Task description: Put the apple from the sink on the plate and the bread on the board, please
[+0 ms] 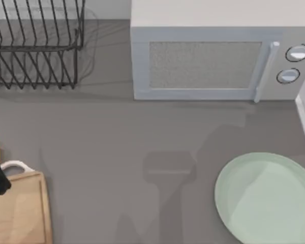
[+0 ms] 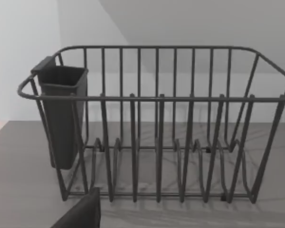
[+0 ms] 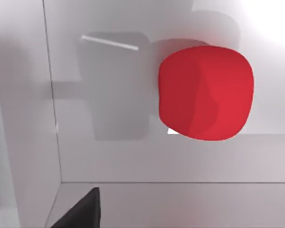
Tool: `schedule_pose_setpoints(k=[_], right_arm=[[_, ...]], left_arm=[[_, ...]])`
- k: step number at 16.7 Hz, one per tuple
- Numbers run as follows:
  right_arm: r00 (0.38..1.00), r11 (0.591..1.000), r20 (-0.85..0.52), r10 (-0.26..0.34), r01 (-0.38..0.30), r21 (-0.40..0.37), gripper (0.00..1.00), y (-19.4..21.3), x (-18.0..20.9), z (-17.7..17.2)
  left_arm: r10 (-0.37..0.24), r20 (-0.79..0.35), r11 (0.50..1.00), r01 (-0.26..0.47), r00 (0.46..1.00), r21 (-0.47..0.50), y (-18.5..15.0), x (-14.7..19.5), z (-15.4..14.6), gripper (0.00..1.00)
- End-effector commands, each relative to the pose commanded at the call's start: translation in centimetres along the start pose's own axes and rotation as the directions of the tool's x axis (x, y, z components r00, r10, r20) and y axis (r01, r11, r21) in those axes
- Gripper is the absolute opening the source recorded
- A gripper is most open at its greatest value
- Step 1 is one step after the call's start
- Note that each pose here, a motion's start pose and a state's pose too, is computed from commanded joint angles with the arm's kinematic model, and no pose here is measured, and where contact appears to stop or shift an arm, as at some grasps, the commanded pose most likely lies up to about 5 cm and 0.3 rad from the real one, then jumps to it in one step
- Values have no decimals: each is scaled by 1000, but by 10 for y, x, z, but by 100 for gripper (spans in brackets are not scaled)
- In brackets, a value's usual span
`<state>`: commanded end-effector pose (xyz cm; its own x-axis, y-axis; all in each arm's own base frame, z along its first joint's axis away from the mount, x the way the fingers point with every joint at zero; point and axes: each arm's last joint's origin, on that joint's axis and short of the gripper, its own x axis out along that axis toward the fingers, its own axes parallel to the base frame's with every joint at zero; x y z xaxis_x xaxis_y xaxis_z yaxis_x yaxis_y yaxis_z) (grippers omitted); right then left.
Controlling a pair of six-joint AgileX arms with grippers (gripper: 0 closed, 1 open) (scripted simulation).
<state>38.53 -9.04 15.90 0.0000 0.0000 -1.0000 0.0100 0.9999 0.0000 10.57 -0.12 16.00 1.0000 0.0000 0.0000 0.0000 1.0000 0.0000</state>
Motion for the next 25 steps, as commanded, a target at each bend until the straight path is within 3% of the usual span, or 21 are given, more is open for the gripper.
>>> schedule_pose_setpoints(k=[6,16,22,25], right_arm=[[1000,1000,-2,0,0,-4,100,2,6,1],[1000,1000,9,-2,2,-1,100,-1,143,3],[1000,1000,0,0,0,0,100,0,155,0],[1000,1000,0,0,0,0,77,0,155,0]], left_arm=[[0,0,1000,0,1000,0,0,0,0,100],[0,0,1000,0,1000,0,0,0,0,100],[0,0,1000,0,1000,0,0,0,0,100],[0,0,1000,0,1000,0,0,0,0,100]])
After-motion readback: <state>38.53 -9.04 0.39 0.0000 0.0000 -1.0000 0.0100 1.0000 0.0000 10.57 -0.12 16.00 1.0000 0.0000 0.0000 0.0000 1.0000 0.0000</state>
